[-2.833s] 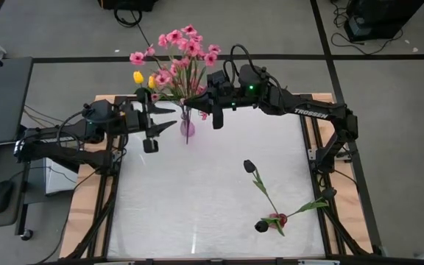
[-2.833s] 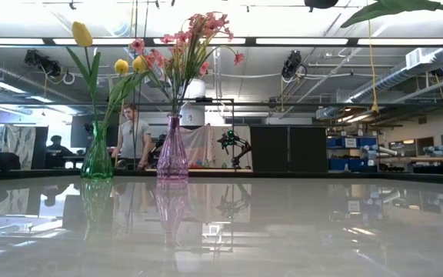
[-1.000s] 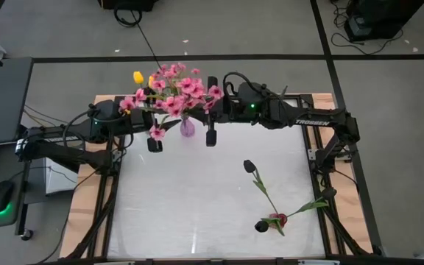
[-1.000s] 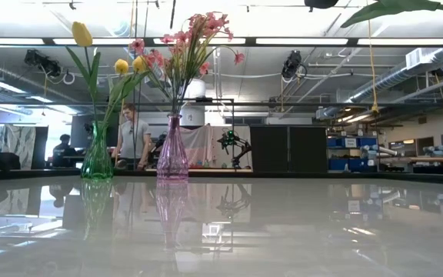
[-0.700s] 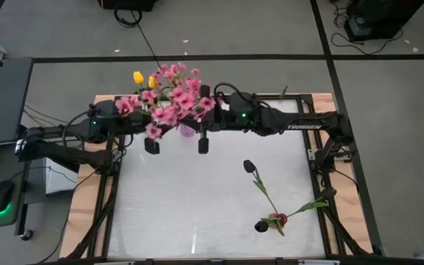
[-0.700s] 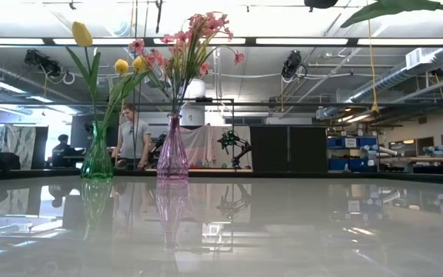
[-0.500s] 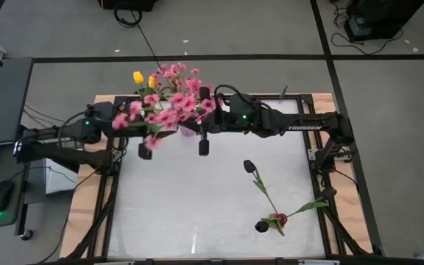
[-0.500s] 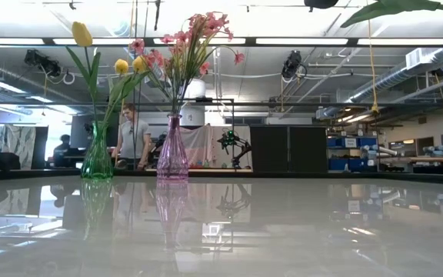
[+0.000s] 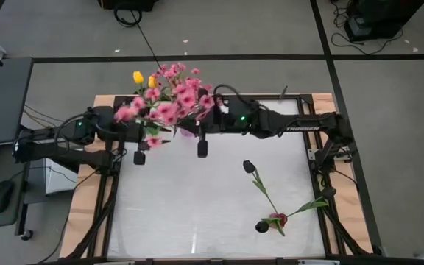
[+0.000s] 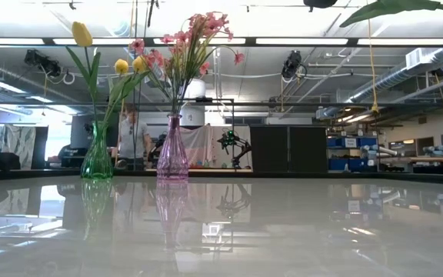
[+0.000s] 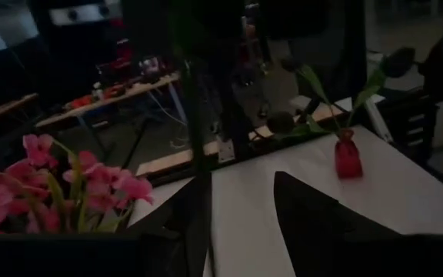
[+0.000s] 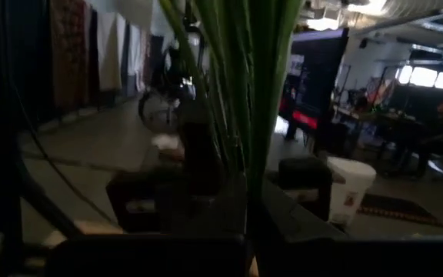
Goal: Sort flowers into vase by color
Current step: Put the pink flowers into the purple vase
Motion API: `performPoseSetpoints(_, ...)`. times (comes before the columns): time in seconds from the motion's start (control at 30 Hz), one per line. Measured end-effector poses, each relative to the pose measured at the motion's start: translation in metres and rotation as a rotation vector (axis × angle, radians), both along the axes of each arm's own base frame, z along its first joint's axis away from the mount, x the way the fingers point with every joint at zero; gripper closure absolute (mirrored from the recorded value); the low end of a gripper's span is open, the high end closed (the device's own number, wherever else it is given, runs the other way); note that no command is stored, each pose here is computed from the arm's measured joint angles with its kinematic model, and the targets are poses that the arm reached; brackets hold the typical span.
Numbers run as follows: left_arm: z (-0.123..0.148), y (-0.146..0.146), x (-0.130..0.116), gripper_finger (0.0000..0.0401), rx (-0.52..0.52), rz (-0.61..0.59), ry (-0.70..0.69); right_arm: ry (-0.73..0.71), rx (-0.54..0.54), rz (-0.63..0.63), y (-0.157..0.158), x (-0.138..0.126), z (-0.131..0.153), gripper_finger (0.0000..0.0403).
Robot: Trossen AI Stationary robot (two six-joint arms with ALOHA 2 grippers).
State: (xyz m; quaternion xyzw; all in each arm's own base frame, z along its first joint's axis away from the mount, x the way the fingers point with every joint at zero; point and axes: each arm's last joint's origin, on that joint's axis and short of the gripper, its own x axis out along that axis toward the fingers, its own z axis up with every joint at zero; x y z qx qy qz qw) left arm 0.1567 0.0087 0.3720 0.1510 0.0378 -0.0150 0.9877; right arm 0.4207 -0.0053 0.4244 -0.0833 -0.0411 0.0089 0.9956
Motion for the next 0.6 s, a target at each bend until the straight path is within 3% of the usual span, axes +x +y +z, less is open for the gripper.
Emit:
performPoseSetpoints(0.23,-0.001,0.001,0.000,0.0255,0.001,0.020,0.008,0.051,-0.096,-0.043,0.016,0.017,-0.023,0.0392)
performPoseSetpoints(0.47,-0.003,0.001,0.000,0.0255,-0.005,0.020,0.025,0.062,-0.164,-0.180,0.022,0.016,-0.023,0.0392)
performPoseSetpoints(0.6,-0.003,0.001,0.002,0.0255,-0.008,0.020,0.023,0.061,-0.174,-0.164,0.022,0.016,-0.023,0.0392)
